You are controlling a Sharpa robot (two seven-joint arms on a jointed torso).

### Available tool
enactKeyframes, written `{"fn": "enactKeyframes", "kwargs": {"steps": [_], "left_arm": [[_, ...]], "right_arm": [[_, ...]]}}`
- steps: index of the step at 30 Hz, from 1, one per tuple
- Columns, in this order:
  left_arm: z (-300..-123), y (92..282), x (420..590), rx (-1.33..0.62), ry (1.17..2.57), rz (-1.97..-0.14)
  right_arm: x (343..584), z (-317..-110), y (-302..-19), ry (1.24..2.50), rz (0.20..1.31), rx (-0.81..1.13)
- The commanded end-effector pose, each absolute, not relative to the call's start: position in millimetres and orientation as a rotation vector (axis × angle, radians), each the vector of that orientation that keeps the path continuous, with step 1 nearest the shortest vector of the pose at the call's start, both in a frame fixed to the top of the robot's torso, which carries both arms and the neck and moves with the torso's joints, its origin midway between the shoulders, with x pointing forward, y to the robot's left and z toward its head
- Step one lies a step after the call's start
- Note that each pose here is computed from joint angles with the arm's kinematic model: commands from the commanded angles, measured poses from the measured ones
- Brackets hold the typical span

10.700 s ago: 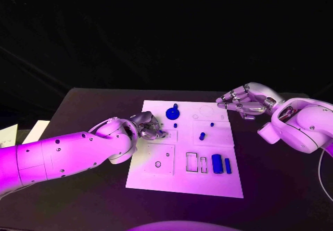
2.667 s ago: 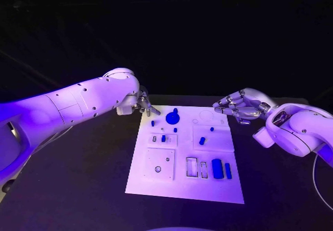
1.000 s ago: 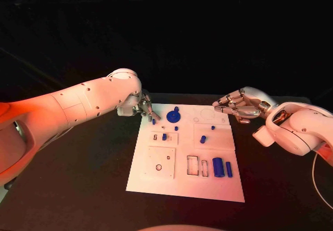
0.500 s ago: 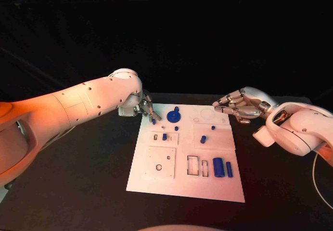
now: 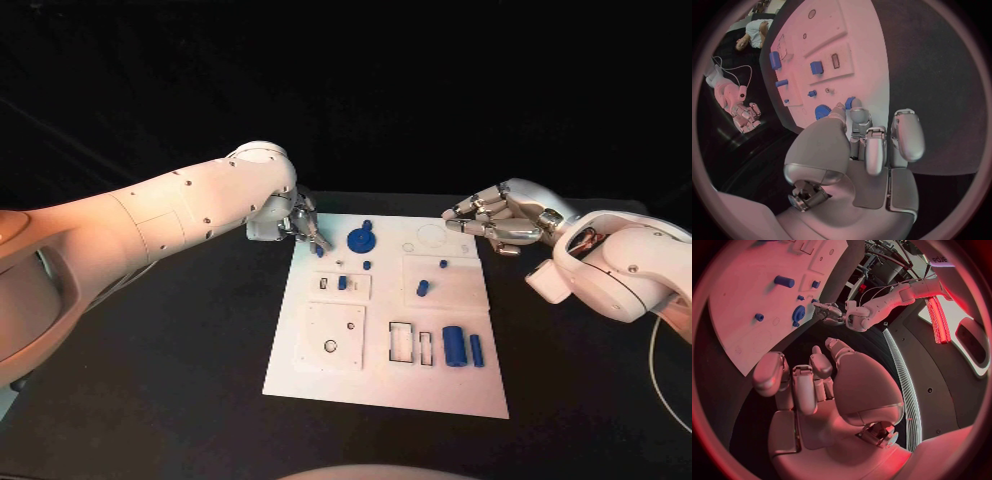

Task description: Assemble the parts on the task board

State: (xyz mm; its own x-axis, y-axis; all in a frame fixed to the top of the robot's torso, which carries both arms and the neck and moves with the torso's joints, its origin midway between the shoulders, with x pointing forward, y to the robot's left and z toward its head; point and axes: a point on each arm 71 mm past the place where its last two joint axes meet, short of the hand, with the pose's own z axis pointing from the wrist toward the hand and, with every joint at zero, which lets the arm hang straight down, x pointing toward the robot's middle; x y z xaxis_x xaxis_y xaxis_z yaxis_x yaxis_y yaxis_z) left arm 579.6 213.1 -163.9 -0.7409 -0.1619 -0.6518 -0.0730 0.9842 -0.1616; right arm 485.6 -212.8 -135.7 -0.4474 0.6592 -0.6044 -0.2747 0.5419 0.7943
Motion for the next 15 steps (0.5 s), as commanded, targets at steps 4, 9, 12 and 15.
{"fn": "enactKeyframes", "kwargs": {"steps": [4,9,12,15], "left_arm": [[-165.4,211.1,578.6,-0.147,2.428,-0.159],[-165.5,211.2,578.4,-0.143,2.43,-0.157],[-165.5,211.2,578.4,-0.141,2.429,-0.156],[-165.4,211.3,578.5,-0.141,2.425,-0.16]], "right_arm": [[484.8,-135.8,-211.0,1.731,1.118,0.306],[484.7,-135.8,-210.9,1.731,1.119,0.305],[484.7,-135.8,-210.9,1.731,1.119,0.305],[484.7,-135.8,-210.8,1.731,1.119,0.305]]}}
